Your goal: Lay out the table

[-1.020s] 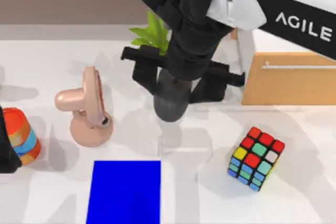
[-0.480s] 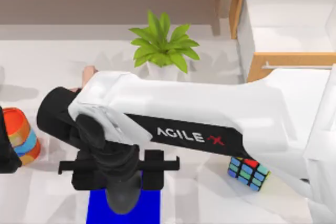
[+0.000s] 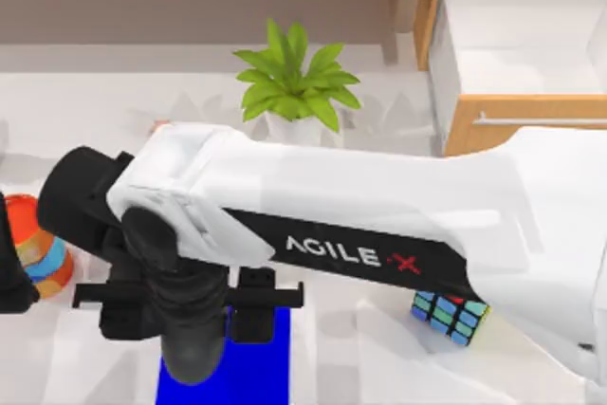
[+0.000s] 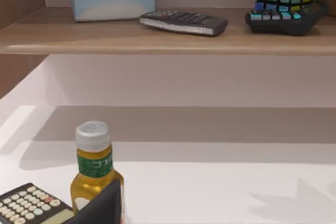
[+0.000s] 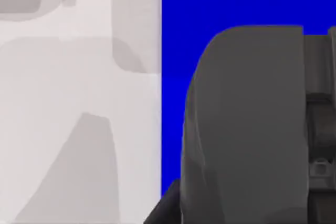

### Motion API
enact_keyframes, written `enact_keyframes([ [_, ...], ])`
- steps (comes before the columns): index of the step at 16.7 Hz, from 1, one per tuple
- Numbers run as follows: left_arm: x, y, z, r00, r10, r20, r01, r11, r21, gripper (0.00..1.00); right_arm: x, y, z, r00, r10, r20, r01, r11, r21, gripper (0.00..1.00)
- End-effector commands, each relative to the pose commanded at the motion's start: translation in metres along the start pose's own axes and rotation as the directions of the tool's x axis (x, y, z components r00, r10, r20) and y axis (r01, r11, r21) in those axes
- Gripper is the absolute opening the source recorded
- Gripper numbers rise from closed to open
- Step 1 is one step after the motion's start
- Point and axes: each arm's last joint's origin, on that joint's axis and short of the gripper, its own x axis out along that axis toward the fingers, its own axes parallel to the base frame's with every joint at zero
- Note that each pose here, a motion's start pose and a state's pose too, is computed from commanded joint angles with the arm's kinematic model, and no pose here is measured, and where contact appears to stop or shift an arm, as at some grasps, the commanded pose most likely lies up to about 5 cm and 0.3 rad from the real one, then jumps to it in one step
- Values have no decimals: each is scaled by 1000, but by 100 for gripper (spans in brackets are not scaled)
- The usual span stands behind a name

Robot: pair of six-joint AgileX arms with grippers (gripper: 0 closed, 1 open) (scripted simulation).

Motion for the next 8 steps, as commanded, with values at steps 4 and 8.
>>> enact_keyframes([
  [4,0,0,0,1000,0,0,0,1000,0,100,-62,23,-18,972,221,79,-222,975,-6,0],
  [8,0,0,0,1000,0,0,0,1000,0,100,-115,37,-49,913,389,122,-386,921,-48,0],
])
